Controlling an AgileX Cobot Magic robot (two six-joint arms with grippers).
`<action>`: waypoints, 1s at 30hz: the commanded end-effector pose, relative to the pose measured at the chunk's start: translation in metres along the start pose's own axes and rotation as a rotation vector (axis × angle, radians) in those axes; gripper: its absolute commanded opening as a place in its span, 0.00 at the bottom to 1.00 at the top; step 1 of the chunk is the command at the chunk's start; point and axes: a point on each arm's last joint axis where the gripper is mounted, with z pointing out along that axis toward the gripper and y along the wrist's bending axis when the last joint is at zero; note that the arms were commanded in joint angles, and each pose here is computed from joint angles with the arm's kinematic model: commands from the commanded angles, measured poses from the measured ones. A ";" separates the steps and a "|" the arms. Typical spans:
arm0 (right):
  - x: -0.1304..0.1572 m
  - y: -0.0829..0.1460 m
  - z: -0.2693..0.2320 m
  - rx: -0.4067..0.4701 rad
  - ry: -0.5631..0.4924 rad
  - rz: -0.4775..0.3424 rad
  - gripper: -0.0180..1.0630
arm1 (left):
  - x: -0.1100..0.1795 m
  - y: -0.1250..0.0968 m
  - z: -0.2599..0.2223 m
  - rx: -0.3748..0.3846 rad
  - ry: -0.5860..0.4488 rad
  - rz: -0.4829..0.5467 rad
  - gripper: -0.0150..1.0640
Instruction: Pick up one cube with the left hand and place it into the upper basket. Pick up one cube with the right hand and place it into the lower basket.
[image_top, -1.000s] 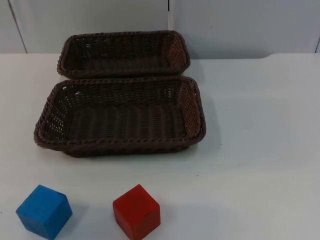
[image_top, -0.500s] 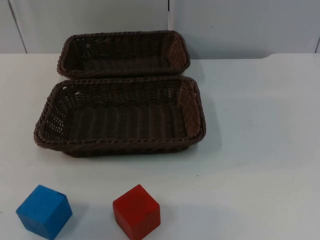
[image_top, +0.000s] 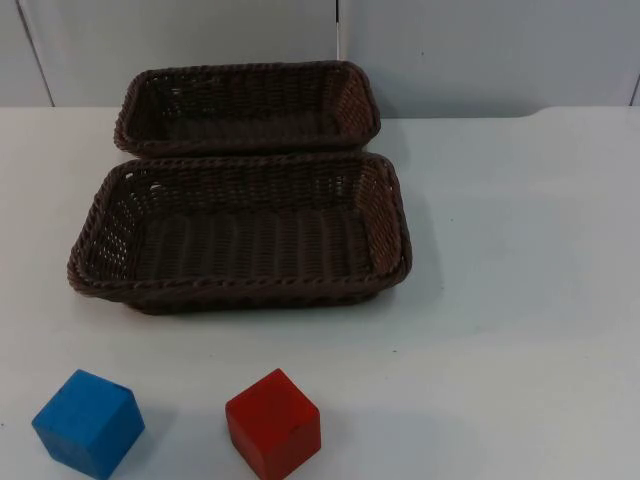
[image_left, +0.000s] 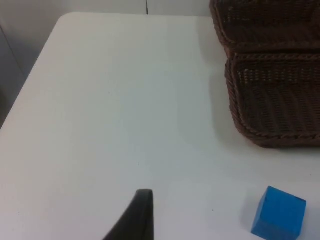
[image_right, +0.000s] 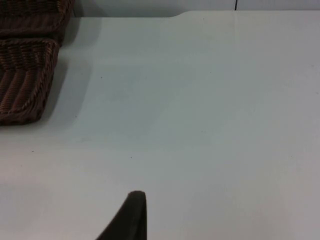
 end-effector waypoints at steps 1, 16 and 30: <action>0.000 0.000 0.000 0.008 -0.007 0.000 0.99 | -0.003 -0.001 -0.001 0.009 -0.015 -0.004 0.94; 0.000 0.000 0.000 0.008 -0.007 0.000 0.99 | -0.019 -0.002 0.043 0.027 0.231 0.109 0.94; 0.000 0.000 0.000 0.008 -0.007 0.000 0.99 | -0.050 -0.009 0.070 0.092 0.334 0.122 0.94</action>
